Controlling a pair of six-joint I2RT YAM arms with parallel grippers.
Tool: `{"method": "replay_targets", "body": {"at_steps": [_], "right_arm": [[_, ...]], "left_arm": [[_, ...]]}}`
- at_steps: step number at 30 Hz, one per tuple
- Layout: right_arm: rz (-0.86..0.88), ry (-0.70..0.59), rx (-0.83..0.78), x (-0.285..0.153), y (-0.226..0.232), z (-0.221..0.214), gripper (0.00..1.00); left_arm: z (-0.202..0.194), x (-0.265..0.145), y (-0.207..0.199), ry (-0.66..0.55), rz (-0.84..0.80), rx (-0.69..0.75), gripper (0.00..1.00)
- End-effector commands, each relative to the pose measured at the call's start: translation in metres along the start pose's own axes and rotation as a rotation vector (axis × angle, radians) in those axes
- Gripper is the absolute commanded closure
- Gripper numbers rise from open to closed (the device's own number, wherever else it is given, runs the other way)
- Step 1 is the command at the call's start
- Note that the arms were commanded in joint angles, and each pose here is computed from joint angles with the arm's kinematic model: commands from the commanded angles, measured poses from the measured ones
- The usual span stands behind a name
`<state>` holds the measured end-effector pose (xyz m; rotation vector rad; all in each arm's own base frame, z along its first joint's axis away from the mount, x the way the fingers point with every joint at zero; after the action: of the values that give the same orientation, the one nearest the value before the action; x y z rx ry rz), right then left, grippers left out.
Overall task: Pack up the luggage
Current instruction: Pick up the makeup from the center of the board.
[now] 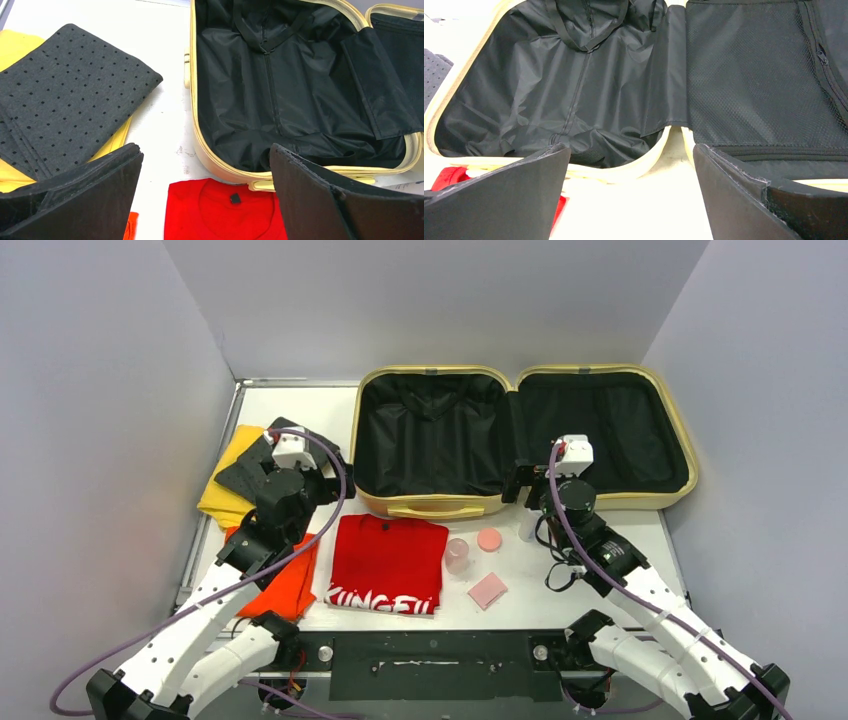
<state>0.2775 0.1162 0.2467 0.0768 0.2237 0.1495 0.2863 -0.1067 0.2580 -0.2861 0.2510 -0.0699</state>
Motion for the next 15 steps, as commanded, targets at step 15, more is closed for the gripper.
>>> {"method": "replay_targets", "body": {"at_steps": [15], "right_arm": [[0.255, 0.287, -0.049, -0.054, 0.035, 0.001, 0.04]], "left_arm": [[0.013, -0.019, -0.02, -0.118, -0.15, 0.02, 0.03]]}}
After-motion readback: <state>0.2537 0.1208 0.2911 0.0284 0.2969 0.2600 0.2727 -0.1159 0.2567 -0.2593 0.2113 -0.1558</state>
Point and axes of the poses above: each gripper's point midway between its finger pads, its own x axis out along the fingers, its own y axis along the line the jaws close on, z = x × y, the point moved 1 cm from there along -x, back along the fingers, and after that the axes turned 3 degrees about -x, right-handed, at the moved point
